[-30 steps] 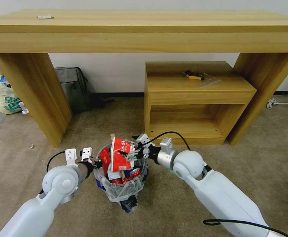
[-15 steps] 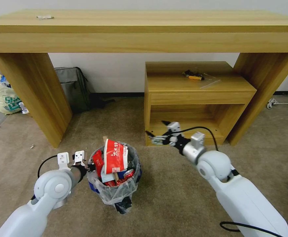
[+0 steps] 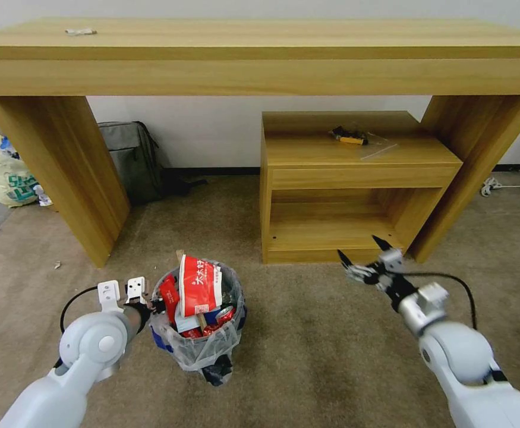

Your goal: Pick up the trash bin and place the garbage on the floor into it.

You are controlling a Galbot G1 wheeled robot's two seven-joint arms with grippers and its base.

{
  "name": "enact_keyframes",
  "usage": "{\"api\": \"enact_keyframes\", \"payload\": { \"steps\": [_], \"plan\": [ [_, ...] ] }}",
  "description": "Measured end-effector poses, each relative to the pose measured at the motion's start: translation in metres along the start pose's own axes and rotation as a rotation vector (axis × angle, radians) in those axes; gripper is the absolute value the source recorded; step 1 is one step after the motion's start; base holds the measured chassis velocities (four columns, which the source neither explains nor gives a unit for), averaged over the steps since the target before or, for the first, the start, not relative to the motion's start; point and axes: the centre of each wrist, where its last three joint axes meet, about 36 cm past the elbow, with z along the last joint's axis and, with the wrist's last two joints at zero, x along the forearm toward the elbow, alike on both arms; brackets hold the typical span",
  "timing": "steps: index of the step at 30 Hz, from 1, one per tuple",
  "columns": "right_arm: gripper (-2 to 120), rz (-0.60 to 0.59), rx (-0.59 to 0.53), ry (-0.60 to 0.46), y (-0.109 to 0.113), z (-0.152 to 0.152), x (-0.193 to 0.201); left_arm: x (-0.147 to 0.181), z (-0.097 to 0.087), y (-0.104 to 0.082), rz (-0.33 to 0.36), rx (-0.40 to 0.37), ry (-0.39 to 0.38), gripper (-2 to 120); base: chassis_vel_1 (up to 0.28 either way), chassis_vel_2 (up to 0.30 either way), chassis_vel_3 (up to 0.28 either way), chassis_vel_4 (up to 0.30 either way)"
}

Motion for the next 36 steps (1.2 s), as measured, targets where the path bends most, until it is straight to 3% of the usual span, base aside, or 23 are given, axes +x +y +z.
{"api": "enact_keyframes", "payload": {
  "steps": [7, 13, 24, 36],
  "plan": [
    [100, 0.05, -0.001, -0.01, 0.007, 0.008, 0.039, 0.003, 0.0, 0.004, -0.012, 0.025, -0.012, 0, 0.0, 0.0, 0.0, 0.0],
    [100, 0.113, -0.075, 0.016, 0.033, 0.014, 0.073, 0.007, -0.002, 0.013, -0.031, 0.049, -0.022, 0, 0.0, 0.0, 0.0, 0.0],
    [100, 0.151, -0.114, 0.004, 0.039, 0.017, 0.076, 0.007, -0.018, 0.028, -0.071, 0.089, -0.022, 0, 0.0, 0.0, 0.0, 0.0],
    [100, 0.168, -0.131, 0.004, 0.034, 0.019, 0.074, -0.007, -0.019, 0.037, -0.11, 0.141, -0.026, 0, 0.0, 0.0, 0.0, 0.0]
  ]
}}
